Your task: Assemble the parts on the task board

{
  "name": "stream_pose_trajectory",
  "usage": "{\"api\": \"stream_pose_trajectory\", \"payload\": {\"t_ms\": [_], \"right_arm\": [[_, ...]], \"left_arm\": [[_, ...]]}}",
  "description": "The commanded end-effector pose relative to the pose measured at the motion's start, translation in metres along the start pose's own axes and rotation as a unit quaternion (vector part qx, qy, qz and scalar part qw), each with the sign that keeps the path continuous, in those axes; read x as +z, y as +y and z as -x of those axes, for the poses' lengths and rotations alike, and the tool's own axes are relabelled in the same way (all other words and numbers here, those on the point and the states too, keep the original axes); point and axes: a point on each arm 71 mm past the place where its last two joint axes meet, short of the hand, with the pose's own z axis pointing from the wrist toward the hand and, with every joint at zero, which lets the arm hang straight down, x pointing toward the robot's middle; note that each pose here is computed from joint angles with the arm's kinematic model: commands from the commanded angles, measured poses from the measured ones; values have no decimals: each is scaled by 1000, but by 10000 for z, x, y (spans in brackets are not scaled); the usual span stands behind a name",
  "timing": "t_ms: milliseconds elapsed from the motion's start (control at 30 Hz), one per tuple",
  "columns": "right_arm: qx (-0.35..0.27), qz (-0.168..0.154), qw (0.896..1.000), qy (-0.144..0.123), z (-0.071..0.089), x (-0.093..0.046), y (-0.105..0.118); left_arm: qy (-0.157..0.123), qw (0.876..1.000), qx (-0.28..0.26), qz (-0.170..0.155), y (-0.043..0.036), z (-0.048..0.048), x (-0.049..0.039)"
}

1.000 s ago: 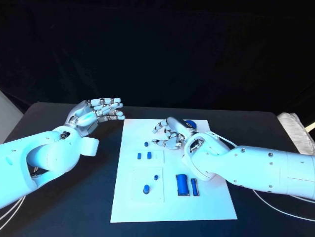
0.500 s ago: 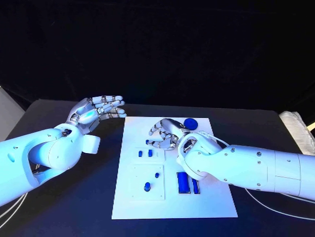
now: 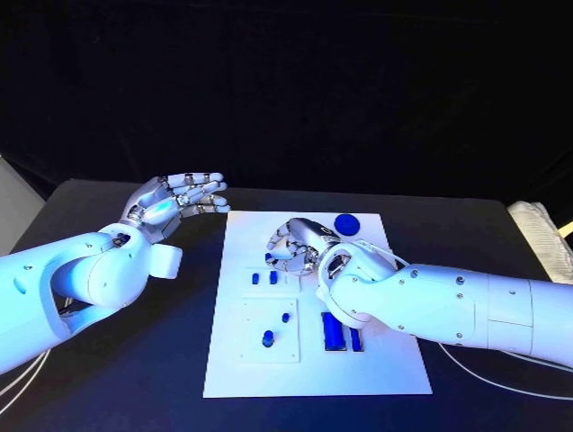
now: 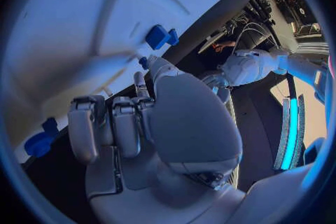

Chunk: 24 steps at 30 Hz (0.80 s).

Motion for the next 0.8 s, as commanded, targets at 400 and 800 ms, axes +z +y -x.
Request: {"api": "stream_pose_trajectory", "payload": {"t_ms": [400,800], "right_arm": [[-7,10,1000,9,-43,2,35],[-5,15,1000,7,-49,2,57]], "left_arm": [[7,1000,-2,-2,-4,-20,10],[6,1000,-1,-1,1,-12,15]]}}
